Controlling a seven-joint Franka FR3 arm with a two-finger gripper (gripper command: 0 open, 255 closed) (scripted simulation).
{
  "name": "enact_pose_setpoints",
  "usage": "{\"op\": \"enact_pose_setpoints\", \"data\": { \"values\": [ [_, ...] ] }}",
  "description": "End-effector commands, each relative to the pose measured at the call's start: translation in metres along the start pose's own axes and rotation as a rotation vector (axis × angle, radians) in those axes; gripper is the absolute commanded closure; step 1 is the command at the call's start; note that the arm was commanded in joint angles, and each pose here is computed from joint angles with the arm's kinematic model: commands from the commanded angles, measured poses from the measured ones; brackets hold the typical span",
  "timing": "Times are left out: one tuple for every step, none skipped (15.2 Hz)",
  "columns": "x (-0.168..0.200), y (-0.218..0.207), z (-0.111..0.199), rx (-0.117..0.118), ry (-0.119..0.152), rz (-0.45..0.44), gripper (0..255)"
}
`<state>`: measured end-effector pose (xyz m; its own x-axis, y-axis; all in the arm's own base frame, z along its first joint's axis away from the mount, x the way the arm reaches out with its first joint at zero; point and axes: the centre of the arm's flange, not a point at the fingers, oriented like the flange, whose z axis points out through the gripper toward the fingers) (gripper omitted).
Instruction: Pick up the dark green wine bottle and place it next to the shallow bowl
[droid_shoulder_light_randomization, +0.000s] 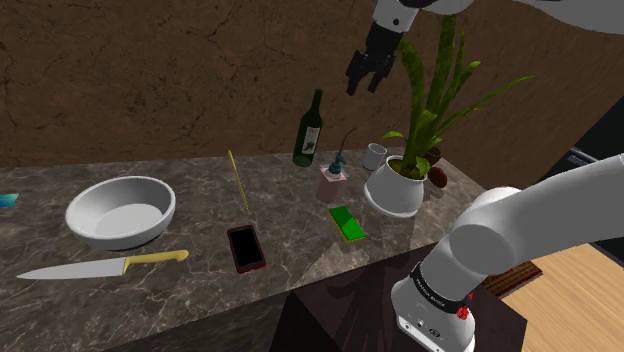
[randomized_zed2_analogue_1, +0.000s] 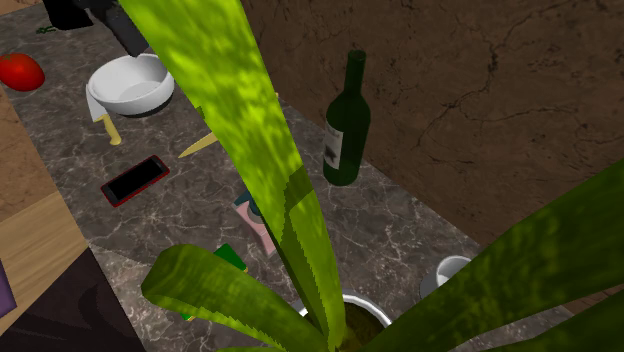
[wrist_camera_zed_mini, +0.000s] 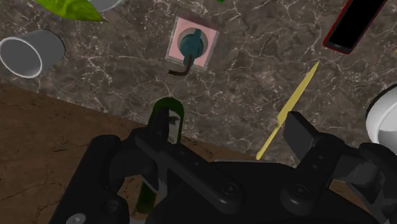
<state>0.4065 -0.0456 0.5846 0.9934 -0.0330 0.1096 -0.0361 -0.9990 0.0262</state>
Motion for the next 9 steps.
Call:
{"op": "enact_pose_setpoints", "data": {
  "values": [
    [0.025,0.007,0.014,0.001,-0.001,0.017,0],
    [0.036,0.012,0.019,0.002,-0.002,0.025,0],
    [0.047,0.016,0.025,0.003,-0.003,0.033,0],
    [0.059,0.021,0.03,0.003,-0.004,0.041,0],
    [0.07,0.025,0.036,0.004,-0.005,0.049,0],
    [0.081,0.03,0.041,0.005,-0.006,0.058,0],
    [0.092,0.035,0.047,0.006,-0.006,0.066,0],
    [0.104,0.039,0.052,0.007,-0.007,0.074,0],
    [0.115,0.044,0.058,0.007,-0.008,0.082,0]
  ]
}}
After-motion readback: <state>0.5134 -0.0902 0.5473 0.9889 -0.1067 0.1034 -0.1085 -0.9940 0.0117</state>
